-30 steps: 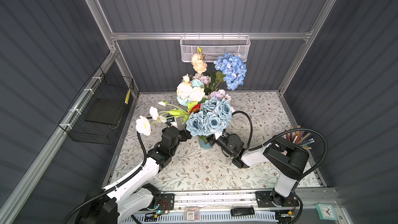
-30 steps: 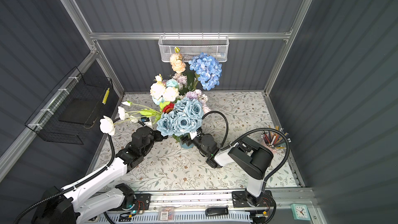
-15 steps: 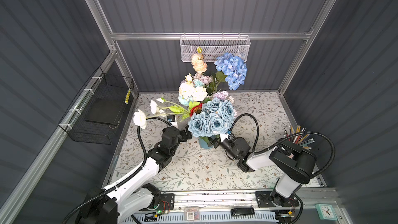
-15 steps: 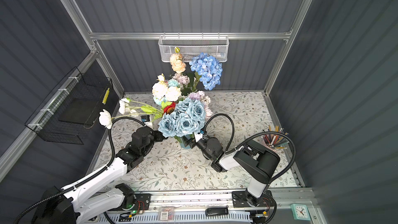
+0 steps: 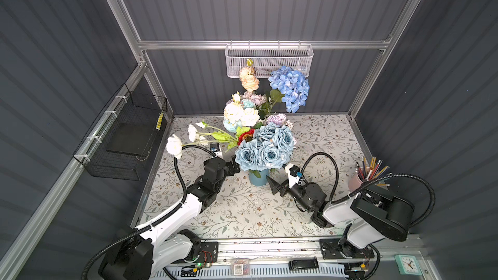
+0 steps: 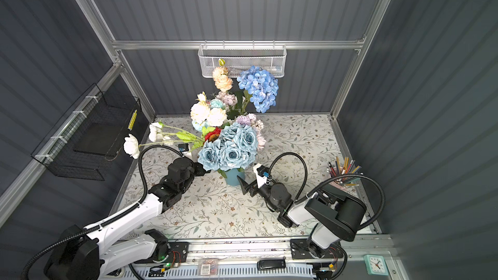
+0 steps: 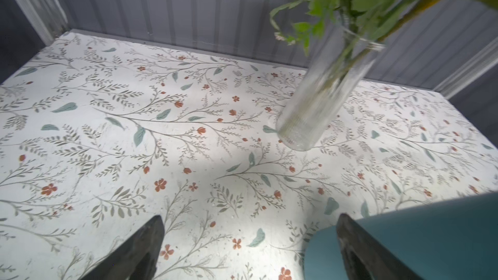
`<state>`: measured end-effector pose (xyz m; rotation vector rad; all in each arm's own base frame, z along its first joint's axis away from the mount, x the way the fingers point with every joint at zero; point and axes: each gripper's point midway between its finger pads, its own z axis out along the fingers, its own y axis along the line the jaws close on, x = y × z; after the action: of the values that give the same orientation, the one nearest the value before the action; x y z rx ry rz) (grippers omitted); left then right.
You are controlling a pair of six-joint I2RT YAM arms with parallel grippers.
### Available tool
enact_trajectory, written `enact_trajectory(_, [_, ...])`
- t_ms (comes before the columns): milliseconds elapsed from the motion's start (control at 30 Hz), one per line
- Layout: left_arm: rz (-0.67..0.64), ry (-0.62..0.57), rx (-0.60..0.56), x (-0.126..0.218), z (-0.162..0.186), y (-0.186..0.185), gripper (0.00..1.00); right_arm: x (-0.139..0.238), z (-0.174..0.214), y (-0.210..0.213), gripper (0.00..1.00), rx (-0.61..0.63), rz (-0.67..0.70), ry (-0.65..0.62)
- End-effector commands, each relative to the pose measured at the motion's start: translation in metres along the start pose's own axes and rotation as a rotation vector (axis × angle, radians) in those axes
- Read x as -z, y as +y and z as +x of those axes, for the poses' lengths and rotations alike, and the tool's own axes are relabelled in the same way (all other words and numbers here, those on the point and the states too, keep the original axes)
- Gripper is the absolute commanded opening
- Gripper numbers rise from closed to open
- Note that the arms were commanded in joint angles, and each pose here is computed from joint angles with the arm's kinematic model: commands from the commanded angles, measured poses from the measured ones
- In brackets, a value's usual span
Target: Arrange the flowers into the vase
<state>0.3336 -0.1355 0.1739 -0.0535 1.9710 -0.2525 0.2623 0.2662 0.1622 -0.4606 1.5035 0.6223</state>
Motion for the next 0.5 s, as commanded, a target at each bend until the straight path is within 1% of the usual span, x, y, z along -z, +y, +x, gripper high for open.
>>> enact_trajectory(0, [-0.062,-0.020,-0.006,-0.007,-0.008,0.016,0.99,0.009,-0.011,-0.032,0.98,-0.050,0.151,-0.047])
enact_trajectory(100, [-0.127,-0.007,0.017,-0.014,-0.004,0.041,0.99,0.014,-0.018,-0.054,0.98,-0.062,0.240,-0.048])
enact_trajectory(233, [-0.219,0.002,0.042,-0.024,-0.002,0.072,0.99,0.011,-0.024,-0.091,0.98,-0.097,0.374,0.049])
enact_trajectory(300, [-0.265,0.003,0.045,-0.028,-0.004,0.086,0.99,0.013,-0.037,-0.109,0.98,-0.120,0.420,0.066])
enact_trajectory(467, [-0.348,-0.037,0.022,-0.035,-0.015,0.110,0.99,0.033,-0.067,-0.152,0.99,-0.103,0.570,0.074])
